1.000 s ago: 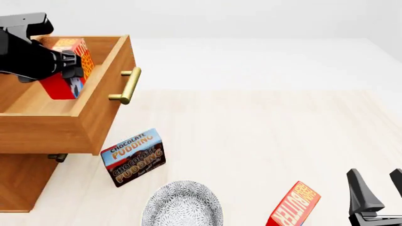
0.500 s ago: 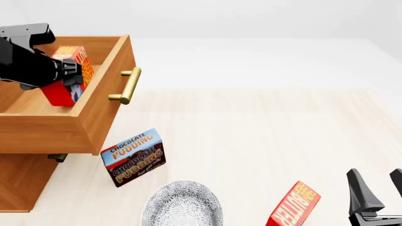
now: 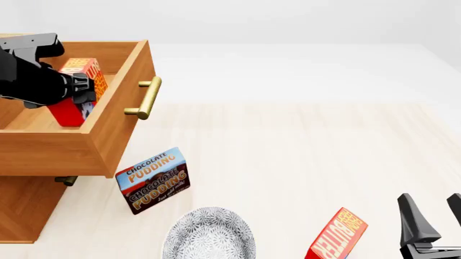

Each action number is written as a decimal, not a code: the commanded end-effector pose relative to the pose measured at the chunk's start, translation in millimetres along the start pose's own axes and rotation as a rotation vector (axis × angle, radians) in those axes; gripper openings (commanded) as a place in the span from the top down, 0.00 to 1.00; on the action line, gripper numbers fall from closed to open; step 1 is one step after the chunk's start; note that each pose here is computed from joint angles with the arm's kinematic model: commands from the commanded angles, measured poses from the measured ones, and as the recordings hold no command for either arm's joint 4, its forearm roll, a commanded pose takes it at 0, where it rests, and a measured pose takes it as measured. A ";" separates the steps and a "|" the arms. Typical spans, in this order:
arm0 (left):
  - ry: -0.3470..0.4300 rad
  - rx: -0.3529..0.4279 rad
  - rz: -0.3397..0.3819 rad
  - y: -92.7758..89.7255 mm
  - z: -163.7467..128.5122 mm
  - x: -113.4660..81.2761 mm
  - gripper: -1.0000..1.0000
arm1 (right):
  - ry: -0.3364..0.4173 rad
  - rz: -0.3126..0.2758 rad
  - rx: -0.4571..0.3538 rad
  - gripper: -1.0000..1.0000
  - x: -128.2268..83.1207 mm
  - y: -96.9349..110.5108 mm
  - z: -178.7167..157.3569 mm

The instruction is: Put the butter at the front in the top drawer of the cabinet and close it.

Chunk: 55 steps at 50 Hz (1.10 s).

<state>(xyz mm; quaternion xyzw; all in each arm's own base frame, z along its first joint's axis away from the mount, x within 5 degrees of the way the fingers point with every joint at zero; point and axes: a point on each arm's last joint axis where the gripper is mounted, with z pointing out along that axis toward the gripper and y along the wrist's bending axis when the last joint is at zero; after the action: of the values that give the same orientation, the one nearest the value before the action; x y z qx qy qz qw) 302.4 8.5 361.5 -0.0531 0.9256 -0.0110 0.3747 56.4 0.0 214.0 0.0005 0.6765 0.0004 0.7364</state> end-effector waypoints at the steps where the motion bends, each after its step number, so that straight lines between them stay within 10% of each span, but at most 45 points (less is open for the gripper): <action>1: -0.013 -0.002 0.018 1.1 -2.5 -0.5 1.00 | -0.001 0.000 0.000 0.00 0.0 0.0 0.0; 19: 0.003 0.003 0.019 -1.1 4.5 3.3 1.00 | -0.001 0.000 0.000 0.00 0.0 0.0 0.0; 20: 0.003 0.002 0.020 -0.8 4.6 3.1 0.00 | 0.000 0.000 0.000 0.00 0.0 0.0 0.0; 55: -0.021 0.014 0.044 -5.8 -19.7 -5.6 0.00 | 0.000 0.000 0.000 0.00 0.0 0.0 0.0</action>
<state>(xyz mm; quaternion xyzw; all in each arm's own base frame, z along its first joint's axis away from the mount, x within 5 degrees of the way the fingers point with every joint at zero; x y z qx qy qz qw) 298.2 4.3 372.7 -0.0365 0.9232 -0.0088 0.3825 56.4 0.0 214.0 0.0005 0.6765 0.0004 0.7364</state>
